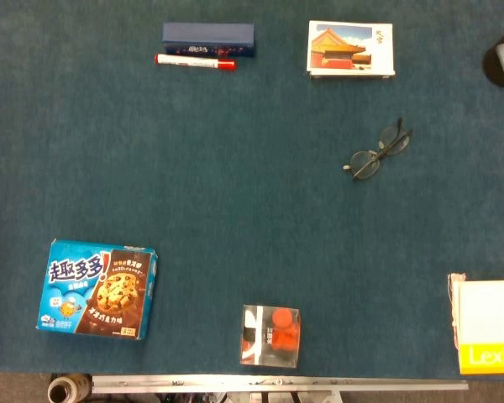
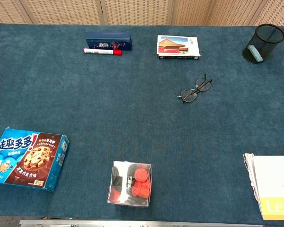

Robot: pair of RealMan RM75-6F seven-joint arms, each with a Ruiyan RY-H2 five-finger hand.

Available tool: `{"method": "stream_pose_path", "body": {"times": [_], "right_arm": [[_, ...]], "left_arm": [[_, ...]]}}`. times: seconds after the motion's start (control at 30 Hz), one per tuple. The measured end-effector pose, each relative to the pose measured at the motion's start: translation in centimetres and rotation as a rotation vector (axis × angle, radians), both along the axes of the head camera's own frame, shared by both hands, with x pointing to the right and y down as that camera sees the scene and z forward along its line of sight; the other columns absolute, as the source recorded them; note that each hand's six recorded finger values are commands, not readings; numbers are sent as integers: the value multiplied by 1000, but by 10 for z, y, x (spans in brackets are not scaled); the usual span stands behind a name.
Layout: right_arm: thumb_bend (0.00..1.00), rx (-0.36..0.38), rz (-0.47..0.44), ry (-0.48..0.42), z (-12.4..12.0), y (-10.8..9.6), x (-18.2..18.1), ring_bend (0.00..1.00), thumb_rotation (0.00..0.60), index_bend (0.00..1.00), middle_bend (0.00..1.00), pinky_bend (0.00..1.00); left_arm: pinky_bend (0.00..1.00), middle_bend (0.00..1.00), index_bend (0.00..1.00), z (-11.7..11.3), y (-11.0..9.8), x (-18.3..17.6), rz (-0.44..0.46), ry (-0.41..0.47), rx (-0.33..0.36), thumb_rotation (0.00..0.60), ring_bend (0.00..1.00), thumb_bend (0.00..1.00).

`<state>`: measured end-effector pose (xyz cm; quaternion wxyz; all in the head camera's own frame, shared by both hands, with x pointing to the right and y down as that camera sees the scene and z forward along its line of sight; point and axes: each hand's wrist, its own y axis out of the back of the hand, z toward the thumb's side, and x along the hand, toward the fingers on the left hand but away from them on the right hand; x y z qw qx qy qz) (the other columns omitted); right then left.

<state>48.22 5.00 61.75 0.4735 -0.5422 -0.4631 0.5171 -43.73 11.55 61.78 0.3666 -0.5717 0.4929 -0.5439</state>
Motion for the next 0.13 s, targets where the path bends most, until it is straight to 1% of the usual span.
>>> {"method": "stream_pose_path", "body": {"times": [0.13], "right_arm": [[291,-13,10,-24,1,0,6,29,600,348,197,171]], "left_arm": [[491,465,529,4,-1,-3,-17,-6,-17,600,342,48]]}}
